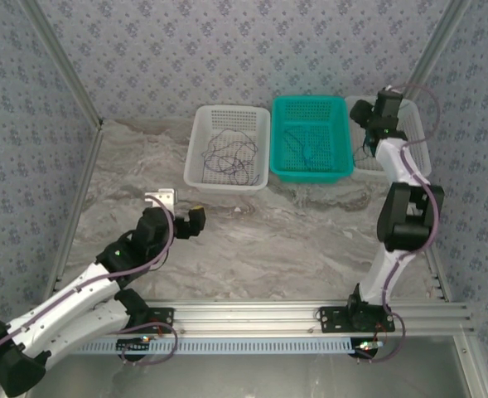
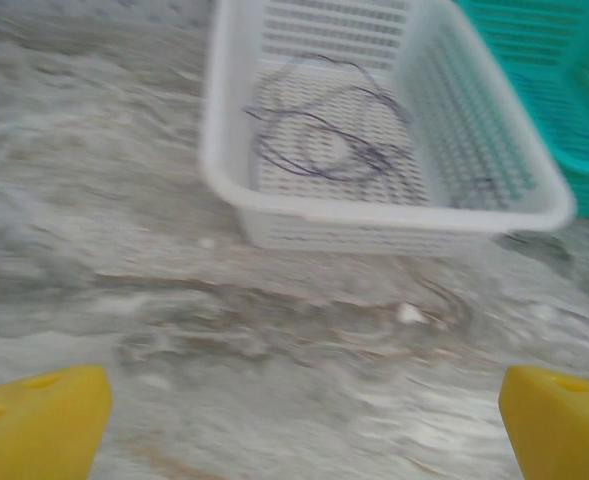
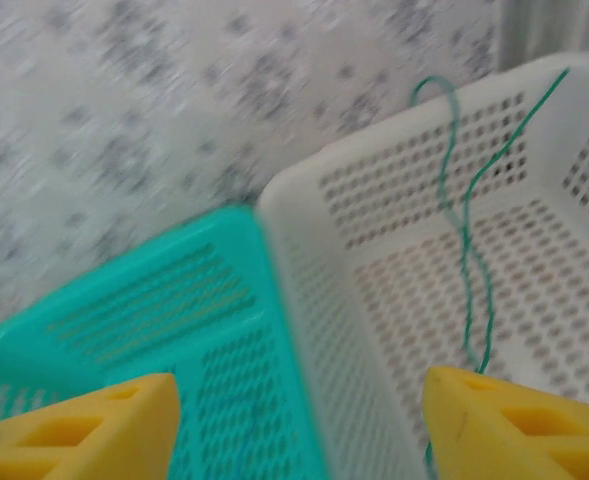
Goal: Untangle the cables
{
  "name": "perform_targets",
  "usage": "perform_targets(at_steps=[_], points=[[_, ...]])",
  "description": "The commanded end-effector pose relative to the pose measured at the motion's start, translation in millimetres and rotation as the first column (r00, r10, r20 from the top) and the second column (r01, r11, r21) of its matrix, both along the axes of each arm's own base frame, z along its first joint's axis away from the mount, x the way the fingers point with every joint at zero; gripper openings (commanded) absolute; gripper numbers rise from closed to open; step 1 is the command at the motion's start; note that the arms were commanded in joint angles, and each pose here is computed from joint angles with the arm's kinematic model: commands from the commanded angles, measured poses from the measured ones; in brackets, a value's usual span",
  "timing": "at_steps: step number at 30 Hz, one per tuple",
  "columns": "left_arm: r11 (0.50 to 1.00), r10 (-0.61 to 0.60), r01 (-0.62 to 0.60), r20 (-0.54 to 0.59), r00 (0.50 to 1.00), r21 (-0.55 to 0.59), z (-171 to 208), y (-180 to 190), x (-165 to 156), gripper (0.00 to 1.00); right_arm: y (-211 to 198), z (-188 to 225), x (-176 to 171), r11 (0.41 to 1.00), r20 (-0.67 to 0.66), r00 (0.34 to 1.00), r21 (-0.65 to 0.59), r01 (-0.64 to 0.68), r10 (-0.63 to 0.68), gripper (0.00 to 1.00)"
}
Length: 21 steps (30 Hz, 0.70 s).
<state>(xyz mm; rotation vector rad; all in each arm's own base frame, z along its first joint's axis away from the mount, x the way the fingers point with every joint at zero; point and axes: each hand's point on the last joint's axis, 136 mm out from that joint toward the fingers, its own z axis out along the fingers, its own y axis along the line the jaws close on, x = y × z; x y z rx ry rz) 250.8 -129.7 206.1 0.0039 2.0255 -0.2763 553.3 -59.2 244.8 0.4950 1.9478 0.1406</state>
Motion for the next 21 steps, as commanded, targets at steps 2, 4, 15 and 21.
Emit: perform_targets(at_steps=[2,4,15,21], points=[[0.96,0.203,-0.221,0.116,0.972,0.171,10.4,55.2,7.6,0.99,46.8,3.4,-64.2,0.992,0.043,0.993,-0.061,-0.11,0.113,0.7],[0.934,0.249,-0.279,0.152,0.956,0.224,7.1,69.6,9.6,0.99,58.9,-0.6,-101.7,0.985,0.032,0.992,-0.133,-0.114,0.119,0.71],[0.81,0.413,-0.472,0.233,0.88,0.347,-30.2,135.1,29.4,0.99,16.0,-66.1,-237.4,0.922,0.079,0.99,-0.361,0.138,-0.118,0.76],[0.839,0.424,-0.465,0.196,0.884,0.282,-63.6,153.2,46.2,0.99,-2.4,-131.8,-214.9,0.921,-0.044,0.985,-0.364,0.14,-0.167,0.83]])
